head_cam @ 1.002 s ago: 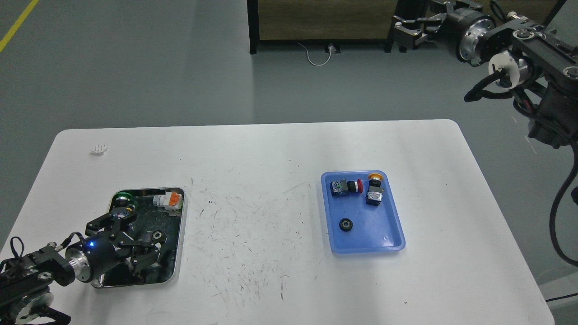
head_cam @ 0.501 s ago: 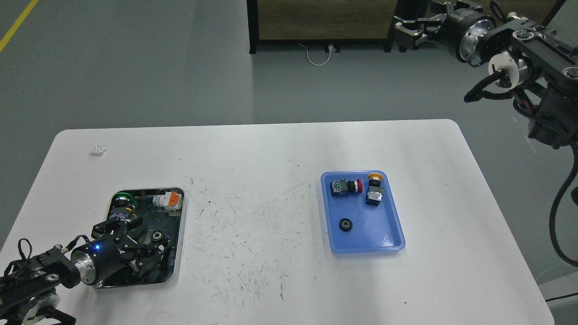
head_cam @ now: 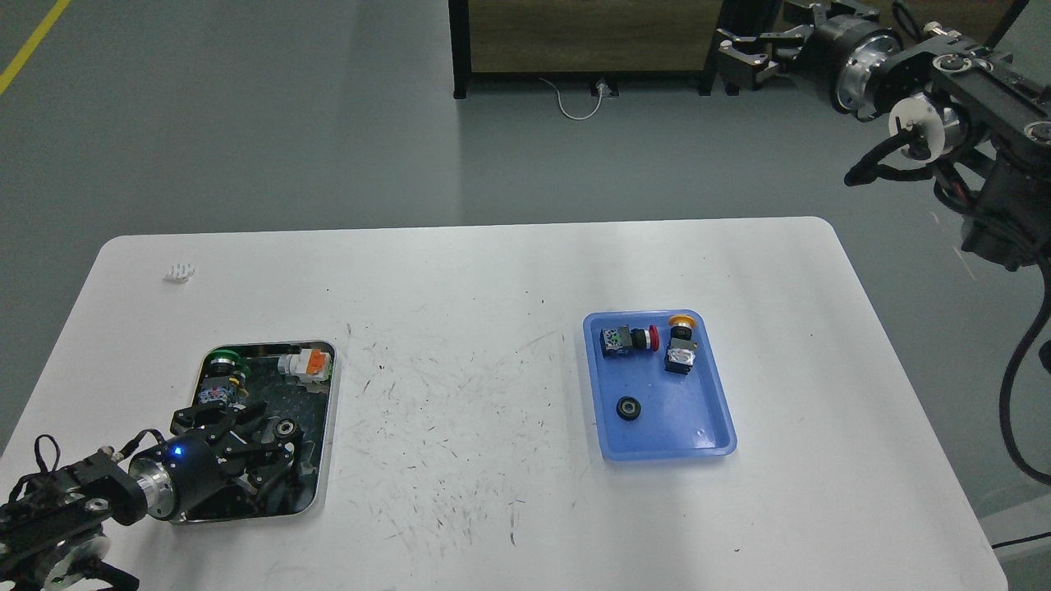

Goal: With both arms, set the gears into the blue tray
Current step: 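Grasp a second black gear in the metal tray with the left gripper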

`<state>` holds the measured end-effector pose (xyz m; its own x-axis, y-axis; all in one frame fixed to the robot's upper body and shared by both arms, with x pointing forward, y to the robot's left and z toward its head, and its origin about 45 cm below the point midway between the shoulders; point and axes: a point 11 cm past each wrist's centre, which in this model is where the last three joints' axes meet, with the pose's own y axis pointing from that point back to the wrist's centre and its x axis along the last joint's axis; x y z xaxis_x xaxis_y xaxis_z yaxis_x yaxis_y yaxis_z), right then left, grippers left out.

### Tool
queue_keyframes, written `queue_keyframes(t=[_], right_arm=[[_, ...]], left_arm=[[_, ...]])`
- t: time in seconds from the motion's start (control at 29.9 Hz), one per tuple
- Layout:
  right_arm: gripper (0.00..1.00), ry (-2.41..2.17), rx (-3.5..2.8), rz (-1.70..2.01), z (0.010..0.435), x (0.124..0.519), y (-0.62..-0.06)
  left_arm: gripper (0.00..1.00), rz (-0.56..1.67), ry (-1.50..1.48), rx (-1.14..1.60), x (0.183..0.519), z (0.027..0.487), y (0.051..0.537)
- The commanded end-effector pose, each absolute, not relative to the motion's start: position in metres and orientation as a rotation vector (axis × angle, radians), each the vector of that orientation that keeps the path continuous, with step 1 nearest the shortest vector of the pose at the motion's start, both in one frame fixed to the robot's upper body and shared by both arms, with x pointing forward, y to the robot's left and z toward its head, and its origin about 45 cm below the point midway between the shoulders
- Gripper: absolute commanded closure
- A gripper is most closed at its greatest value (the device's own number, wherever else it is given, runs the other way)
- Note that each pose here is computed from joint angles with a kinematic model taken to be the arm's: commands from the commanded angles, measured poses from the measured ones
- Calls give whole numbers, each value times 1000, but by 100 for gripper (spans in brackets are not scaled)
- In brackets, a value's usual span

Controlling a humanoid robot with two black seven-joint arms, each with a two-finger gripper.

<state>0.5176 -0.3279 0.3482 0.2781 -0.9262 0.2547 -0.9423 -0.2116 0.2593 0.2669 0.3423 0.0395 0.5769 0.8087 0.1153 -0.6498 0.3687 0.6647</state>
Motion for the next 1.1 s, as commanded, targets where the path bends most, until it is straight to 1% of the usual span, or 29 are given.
queue_keyframes(t=[0.0,0.07,0.13,0.33,0.5,0.67,1.07], right_arm=[[8,-1694,2192,63,348,518,-328],[8,-1694,2192,63,348,518,-328],[8,-1694,2192,63,348,518,-328],[8,-1695,2191,63,349,518,-328],[8,-1700,2193,66,350,518,-327],[8,-1700,2190,67,350,519,-327],[8,-1694,2196,65,349,519,-324]], left_arm=[[55,931,248,750,263,37,343],[61,927,250,759,262,36,344],[65,925,252,764,261,36,345],[70,922,257,765,261,36,345],[77,919,259,763,262,36,344],[80,910,260,752,264,39,341],[80,903,245,727,276,59,352]])
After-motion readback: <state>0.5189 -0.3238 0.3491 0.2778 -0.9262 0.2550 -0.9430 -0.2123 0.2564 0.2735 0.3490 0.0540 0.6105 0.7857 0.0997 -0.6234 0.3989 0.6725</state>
